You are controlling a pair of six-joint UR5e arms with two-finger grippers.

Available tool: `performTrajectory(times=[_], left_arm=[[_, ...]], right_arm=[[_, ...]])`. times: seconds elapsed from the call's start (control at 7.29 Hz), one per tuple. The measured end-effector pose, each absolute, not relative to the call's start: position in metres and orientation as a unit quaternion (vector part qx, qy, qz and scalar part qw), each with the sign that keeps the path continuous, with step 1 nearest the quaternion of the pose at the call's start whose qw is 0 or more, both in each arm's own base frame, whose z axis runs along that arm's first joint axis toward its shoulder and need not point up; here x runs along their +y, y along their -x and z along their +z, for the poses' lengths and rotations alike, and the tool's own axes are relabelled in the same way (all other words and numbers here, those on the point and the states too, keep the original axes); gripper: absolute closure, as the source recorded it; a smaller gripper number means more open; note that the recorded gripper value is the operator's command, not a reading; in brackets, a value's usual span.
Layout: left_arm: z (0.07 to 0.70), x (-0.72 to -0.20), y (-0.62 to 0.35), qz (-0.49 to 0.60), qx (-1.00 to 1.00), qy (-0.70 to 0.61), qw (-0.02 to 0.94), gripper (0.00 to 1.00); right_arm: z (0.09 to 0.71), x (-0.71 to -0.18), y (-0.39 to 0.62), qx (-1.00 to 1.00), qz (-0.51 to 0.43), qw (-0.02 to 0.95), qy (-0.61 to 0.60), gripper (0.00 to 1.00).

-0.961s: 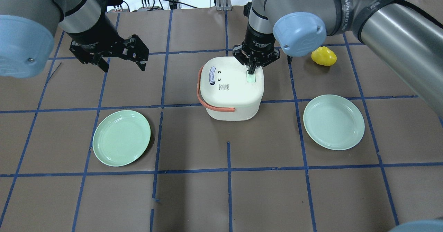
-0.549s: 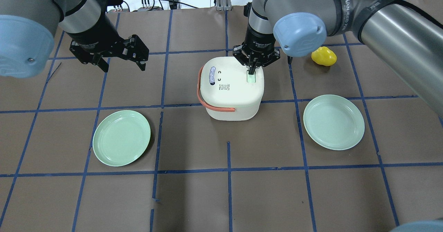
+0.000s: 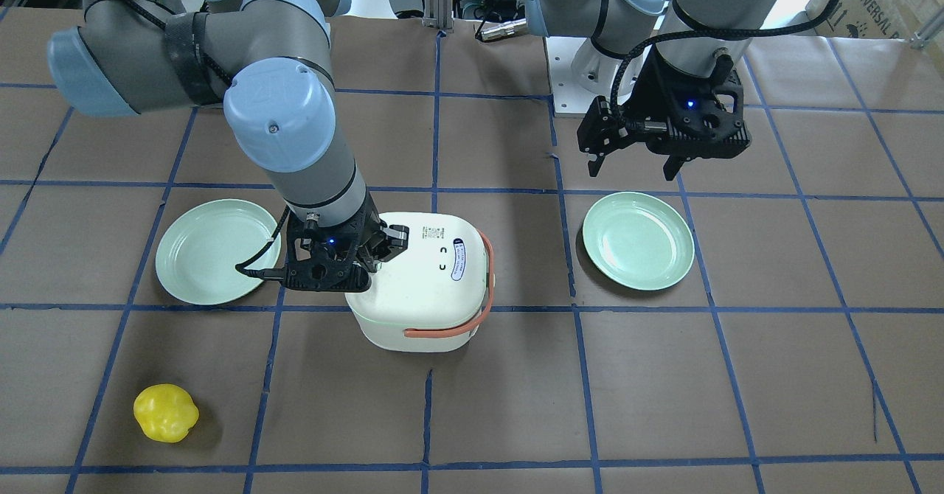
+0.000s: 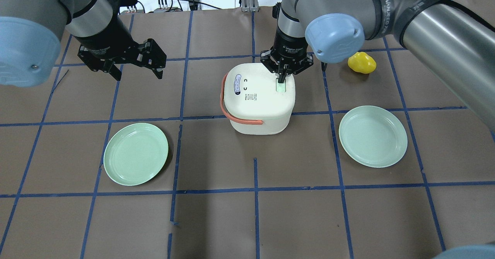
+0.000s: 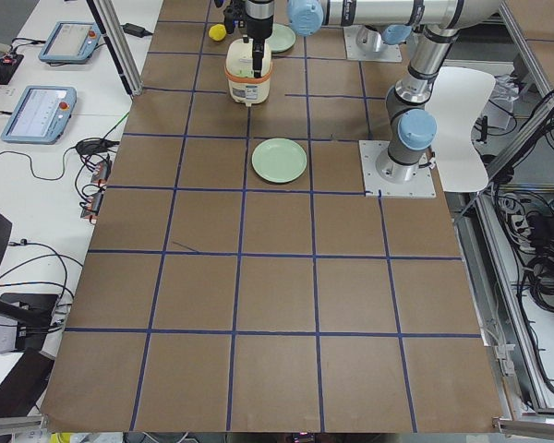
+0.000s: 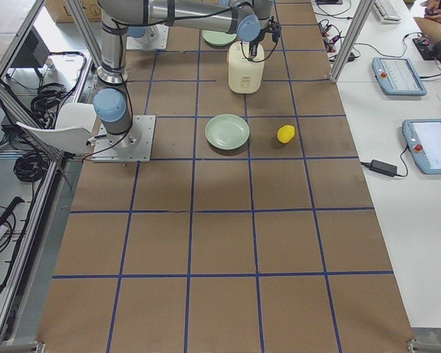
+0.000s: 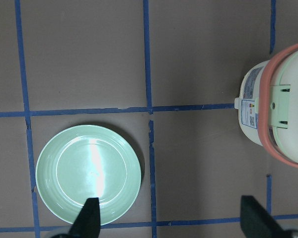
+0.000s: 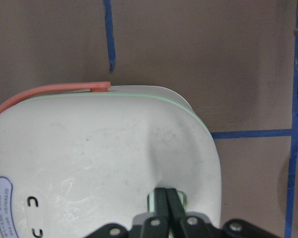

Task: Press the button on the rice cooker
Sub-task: 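Press down on the rice cooker's lid button with the right gripper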

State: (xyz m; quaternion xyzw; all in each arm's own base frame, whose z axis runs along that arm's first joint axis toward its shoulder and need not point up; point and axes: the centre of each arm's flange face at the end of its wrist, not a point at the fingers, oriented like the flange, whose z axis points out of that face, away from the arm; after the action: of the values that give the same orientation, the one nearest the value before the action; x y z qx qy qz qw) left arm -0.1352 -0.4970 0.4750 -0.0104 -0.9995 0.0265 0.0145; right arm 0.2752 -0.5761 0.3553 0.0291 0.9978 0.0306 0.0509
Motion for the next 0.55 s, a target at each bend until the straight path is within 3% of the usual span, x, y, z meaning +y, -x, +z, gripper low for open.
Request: performTrajectory(times=[0.55], left_arm=[[0.4750, -0.4971, 0.1349, 0.027, -0.999, 0.010, 0.014, 0.00]], right_arm=[[0.3578, -0.5764, -0.2747, 0.998, 0.029, 0.048, -0.029, 0.84]])
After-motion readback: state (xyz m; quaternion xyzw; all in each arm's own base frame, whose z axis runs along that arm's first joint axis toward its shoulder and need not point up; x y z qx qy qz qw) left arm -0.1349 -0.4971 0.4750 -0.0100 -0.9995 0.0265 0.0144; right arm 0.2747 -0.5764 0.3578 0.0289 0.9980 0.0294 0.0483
